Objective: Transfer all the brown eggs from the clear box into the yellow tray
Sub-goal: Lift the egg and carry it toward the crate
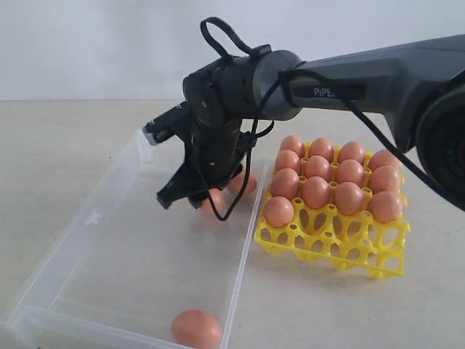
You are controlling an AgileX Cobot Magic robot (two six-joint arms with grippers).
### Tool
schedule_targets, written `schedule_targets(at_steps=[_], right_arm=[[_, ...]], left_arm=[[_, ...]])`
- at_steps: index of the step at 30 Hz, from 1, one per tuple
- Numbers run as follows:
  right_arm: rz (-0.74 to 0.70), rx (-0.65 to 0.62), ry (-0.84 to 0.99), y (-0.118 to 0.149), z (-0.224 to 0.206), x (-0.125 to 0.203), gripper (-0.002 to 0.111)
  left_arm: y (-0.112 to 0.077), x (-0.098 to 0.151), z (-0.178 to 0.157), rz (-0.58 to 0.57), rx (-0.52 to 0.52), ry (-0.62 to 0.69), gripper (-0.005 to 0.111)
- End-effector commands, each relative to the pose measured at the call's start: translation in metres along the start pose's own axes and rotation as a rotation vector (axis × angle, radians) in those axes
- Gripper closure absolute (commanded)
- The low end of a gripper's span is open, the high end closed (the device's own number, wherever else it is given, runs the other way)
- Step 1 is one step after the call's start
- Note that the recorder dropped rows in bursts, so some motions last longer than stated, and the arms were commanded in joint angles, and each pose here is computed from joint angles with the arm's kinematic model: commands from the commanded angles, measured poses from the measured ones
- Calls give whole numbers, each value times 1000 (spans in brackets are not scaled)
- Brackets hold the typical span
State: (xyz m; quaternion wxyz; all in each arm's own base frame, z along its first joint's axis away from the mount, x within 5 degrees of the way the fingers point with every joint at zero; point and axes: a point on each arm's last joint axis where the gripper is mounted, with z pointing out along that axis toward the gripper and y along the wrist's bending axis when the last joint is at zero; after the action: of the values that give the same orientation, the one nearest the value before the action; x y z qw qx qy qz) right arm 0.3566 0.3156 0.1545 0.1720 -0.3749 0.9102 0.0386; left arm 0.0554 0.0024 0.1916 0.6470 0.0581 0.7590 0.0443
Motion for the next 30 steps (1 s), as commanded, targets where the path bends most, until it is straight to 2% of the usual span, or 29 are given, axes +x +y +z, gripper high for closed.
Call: schedule_targets(at_steps=[1, 4, 11, 17, 19, 21, 24, 26, 28, 30], right_arm=[[222, -152, -245, 13, 8, 0, 109], [292, -141, -374, 15, 13, 19, 109], [209, -6, -863, 17, -34, 69, 109], [98, -193, -1155, 33, -79, 103, 109], [12, -150, -1169, 28, -91, 112, 109], [36, -50, -1111, 7, -95, 125, 109], [237, 125, -1119, -46, -104, 151, 109], [389, 214, -1216, -87, -115, 171, 109], [500, 221, -1315, -121, -126, 186, 109], [449, 90, -1403, -145, -141, 194, 109]], left_arm=[[0, 0, 0, -10, 4, -4, 105], [0, 0, 0, -10, 4, -4, 105], [0, 0, 0, -10, 4, -4, 105], [0, 0, 0, -10, 4, -4, 105], [0, 0, 0, -10, 4, -4, 105], [0, 0, 0, -10, 4, -4, 105], [0, 0, 0, -10, 4, -4, 105], [0, 0, 0, -10, 4, -4, 105], [0, 0, 0, -10, 4, -4, 105], [0, 0, 0, -10, 4, -4, 105]])
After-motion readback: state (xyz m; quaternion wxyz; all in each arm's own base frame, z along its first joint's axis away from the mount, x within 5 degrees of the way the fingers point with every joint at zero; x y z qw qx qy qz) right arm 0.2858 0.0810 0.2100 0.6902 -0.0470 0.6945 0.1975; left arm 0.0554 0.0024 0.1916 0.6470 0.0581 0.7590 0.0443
